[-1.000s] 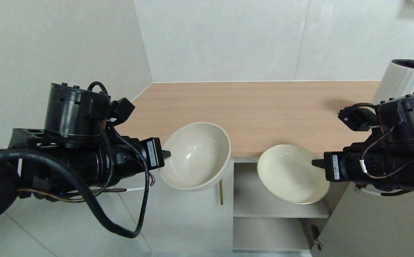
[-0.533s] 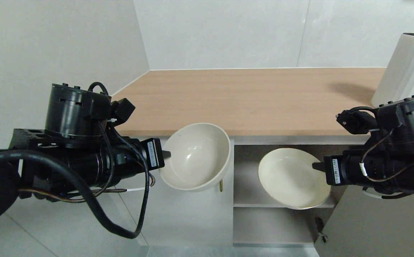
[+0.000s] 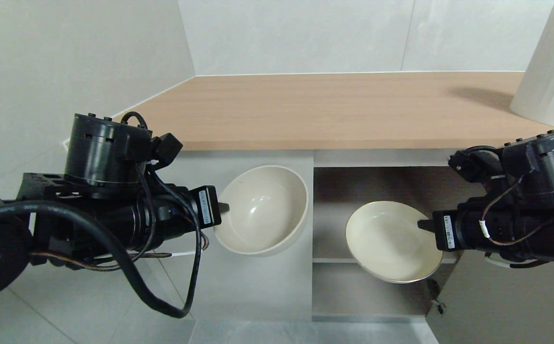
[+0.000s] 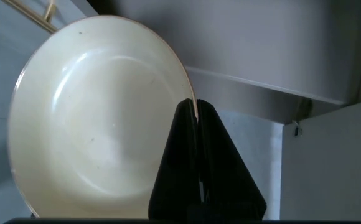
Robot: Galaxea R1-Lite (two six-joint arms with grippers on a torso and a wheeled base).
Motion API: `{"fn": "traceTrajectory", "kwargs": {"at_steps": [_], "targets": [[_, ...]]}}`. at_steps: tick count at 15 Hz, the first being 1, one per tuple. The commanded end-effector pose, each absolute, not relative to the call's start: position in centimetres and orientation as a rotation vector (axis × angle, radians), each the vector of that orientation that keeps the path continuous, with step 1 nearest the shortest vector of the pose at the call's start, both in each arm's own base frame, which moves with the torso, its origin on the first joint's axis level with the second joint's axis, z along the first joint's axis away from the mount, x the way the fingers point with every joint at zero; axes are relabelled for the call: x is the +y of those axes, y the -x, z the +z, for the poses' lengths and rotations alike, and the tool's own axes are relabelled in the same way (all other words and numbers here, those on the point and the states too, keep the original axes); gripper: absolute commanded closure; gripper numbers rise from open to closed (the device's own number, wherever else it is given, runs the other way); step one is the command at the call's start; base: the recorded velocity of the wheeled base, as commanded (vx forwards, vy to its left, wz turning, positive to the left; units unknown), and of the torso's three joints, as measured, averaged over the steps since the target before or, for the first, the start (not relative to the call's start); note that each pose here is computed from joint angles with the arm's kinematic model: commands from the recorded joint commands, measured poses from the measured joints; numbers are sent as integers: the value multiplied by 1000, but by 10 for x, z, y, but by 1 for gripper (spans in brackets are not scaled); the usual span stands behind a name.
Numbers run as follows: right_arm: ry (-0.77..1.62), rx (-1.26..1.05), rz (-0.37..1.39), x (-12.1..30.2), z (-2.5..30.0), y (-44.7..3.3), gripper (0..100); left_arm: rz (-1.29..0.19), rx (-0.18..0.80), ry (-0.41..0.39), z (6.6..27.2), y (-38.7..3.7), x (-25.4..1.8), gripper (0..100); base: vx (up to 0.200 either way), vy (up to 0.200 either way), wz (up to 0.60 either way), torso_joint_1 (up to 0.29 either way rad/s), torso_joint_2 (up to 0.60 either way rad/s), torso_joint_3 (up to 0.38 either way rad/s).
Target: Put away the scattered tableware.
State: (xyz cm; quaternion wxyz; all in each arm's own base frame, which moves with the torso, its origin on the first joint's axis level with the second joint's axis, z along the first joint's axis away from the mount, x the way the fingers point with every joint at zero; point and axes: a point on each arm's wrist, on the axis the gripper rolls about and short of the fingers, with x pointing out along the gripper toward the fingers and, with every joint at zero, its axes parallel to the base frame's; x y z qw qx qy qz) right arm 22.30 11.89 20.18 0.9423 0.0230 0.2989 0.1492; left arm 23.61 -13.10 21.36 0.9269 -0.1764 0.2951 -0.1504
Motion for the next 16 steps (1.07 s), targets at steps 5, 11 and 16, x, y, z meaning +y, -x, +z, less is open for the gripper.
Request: {"fn": "traceTrajectory", "kwargs": {"at_steps": [5, 11, 16], "targets": [[-32, 640, 312, 125, 194, -227, 100, -308, 606, 362, 213, -236, -131, 100, 0, 0, 0, -3, 15, 9], [42, 845, 303, 157, 123, -265, 100, -306, 612, 360, 211, -238, -132, 100, 0, 0, 0, 0, 0, 0], [-2, 893, 222, 162, 59, -303, 100, -305, 615, 359, 211, -238, -132, 100, 0, 0, 0, 0, 0, 0]]}}
